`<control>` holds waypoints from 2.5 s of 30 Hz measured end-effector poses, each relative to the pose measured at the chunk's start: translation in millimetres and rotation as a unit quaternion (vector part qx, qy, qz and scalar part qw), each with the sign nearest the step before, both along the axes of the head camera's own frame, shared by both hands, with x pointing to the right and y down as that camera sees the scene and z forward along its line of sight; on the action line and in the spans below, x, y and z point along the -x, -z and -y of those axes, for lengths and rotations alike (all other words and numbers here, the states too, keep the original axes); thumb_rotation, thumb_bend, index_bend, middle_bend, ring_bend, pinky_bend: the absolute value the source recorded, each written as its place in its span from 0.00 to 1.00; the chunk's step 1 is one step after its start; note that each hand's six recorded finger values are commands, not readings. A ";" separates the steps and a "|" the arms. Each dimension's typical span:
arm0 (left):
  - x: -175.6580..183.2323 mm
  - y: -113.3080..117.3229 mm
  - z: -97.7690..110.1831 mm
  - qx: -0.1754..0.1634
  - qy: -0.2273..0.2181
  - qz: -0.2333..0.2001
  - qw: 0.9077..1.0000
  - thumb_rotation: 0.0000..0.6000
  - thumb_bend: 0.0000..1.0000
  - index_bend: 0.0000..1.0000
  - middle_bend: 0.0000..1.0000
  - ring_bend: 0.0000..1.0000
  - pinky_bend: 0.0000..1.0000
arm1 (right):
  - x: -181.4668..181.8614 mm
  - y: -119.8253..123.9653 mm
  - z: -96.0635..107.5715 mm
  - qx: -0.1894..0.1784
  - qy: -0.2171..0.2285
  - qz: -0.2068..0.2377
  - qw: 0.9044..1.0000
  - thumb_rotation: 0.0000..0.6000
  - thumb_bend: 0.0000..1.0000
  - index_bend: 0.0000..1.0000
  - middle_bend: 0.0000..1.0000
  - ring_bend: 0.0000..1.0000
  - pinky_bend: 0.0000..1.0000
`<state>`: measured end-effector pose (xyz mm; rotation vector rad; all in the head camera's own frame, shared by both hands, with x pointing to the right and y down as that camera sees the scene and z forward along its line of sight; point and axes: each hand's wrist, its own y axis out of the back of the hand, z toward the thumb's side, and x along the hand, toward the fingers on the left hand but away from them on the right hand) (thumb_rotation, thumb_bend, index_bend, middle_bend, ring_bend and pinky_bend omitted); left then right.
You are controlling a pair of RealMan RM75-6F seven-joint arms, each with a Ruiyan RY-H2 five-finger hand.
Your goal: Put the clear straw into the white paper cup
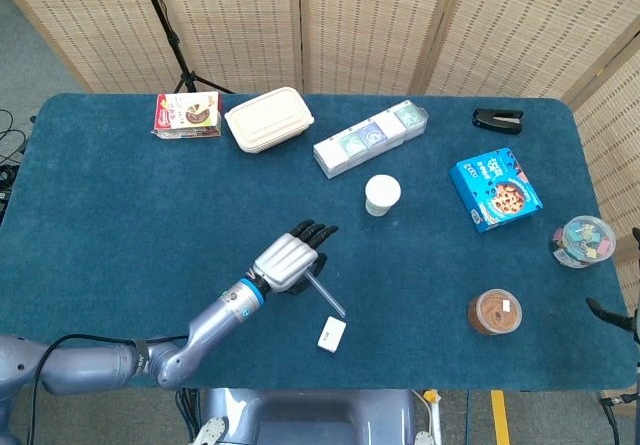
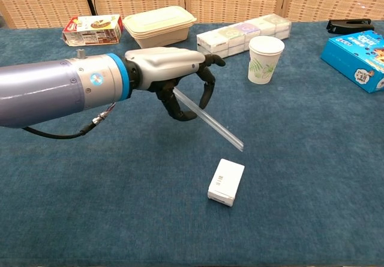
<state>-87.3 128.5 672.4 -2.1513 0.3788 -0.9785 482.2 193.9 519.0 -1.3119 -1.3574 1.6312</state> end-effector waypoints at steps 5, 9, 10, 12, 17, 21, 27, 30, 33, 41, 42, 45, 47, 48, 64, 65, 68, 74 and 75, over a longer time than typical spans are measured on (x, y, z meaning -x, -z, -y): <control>-30.6 3.4 -8.5 0.029 0.007 -0.026 0.999 1.00 0.34 0.57 0.00 0.00 0.00 | -0.5 -0.3 0.4 0.001 0.000 0.002 1.000 1.00 0.00 0.00 0.00 0.00 0.00; -52.4 4.6 -9.3 0.027 0.006 -0.035 0.999 1.00 0.34 0.57 0.00 0.00 0.00 | -0.5 -0.5 -0.1 0.002 0.000 0.005 1.000 1.00 0.00 0.00 0.00 0.00 0.00; -56.9 4.4 -8.1 0.024 0.006 -0.035 0.999 1.00 0.34 0.57 0.00 0.00 0.00 | -0.4 -0.5 -0.4 0.002 0.001 0.006 1.000 1.00 0.00 0.00 0.00 0.00 0.00; -65.0 3.0 -4.1 0.019 0.010 -0.033 0.999 1.00 0.34 0.53 0.00 0.00 0.00 | -0.5 -0.1 -0.9 0.002 0.001 0.007 1.000 1.00 0.00 0.00 0.00 0.00 0.00; -81.8 2.1 -0.4 0.041 0.021 -0.036 0.998 1.00 0.30 0.08 0.00 0.00 0.00 | -1.7 1.2 -1.6 0.001 -0.002 0.005 1.000 1.00 0.00 0.00 0.00 0.00 0.00; -88.8 4.9 -2.0 0.052 0.019 -0.040 0.998 1.00 0.28 0.00 0.00 0.00 0.00 | -1.9 1.9 -2.4 0.000 -0.003 0.004 1.000 1.00 0.00 0.00 0.00 0.00 0.00; -79.4 14.3 0.7 0.047 0.018 -0.044 0.998 1.00 0.28 0.00 0.00 0.00 0.00 | -0.1 1.0 -3.2 0.002 -0.001 0.004 1.000 1.00 0.00 0.00 0.00 0.00 0.00; -67.8 25.2 6.3 0.037 0.021 -0.052 0.998 1.00 0.27 0.00 0.00 0.00 0.00 | 0.6 1.2 -2.6 -0.001 0.001 0.004 1.000 1.00 0.00 0.00 0.00 0.00 0.00; -49.1 42.3 13.5 0.020 0.021 -0.064 0.998 1.00 0.27 0.00 0.00 0.00 0.00 | 1.4 0.4 -2.0 -0.004 0.004 0.003 1.000 1.00 0.00 0.00 0.00 0.00 0.00; 26.0 87.9 34.9 -0.049 0.024 -0.060 0.997 1.00 0.15 0.00 0.00 0.00 0.00 | 3.2 -7.9 1.0 -0.004 0.009 -0.003 1.000 1.00 0.00 0.00 0.00 0.00 0.00; 37.3 92.7 37.6 -0.058 0.027 -0.055 0.996 1.00 0.12 0.00 0.00 0.00 0.00 | 4.0 -10.3 1.7 -0.003 0.010 -0.004 1.000 1.00 0.00 0.00 0.00 0.00 0.00; 76.1 109.1 44.2 -0.088 0.043 -0.038 0.994 1.00 0.11 0.00 0.00 0.00 0.00 | 6.5 -15.9 4.5 -0.001 0.017 -0.009 1.000 1.00 0.00 0.00 0.00 0.00 0.00; 102.6 119.0 46.1 -0.105 0.059 -0.028 0.992 1.00 0.11 0.00 0.00 0.00 0.00 | 8.5 -17.6 6.8 -0.003 0.024 -0.015 1.000 1.00 0.00 0.01 0.00 0.00 0.00; 114.0 122.3 46.4 -0.110 0.068 -0.023 0.991 1.00 0.11 0.00 0.00 0.00 0.00 | 10.3 -18.4 8.9 -0.007 0.030 -0.021 0.999 1.00 0.00 0.01 0.00 0.00 0.00; 314.0 136.5 2.7 -0.144 0.274 0.034 0.950 1.00 0.11 0.00 0.00 0.00 0.00 | 85.8 -34.4 53.6 -0.043 0.079 0.024 0.996 1.00 0.00 0.19 0.00 0.00 0.00; 320.6 138.4 -0.9 -0.141 0.281 0.032 0.949 1.00 0.11 0.00 0.00 0.00 0.00 | 91.7 -36.6 56.4 -0.043 0.080 0.030 0.995 1.00 0.00 0.19 0.00 0.00 0.00; 333.6 147.6 -6.6 -0.149 0.294 0.026 0.944 1.00 0.11 0.00 0.00 0.00 0.00 | 110.2 -45.4 62.6 -0.029 0.082 0.050 0.995 1.00 0.00 0.20 0.00 0.00 0.00; 356.8 160.7 -15.1 -0.151 0.313 0.012 0.937 1.00 0.11 0.00 0.00 0.00 0.00 | 151.5 -66.1 70.9 0.015 0.089 0.075 0.993 1.00 0.00 0.21 0.00 0.00 0.00; 359.3 161.9 -15.6 -0.151 0.315 0.012 0.937 1.00 0.11 0.00 0.00 0.00 0.00 | 159.4 -70.4 72.2 0.021 0.090 0.079 0.993 1.00 0.00 0.22 0.00 0.00 0.00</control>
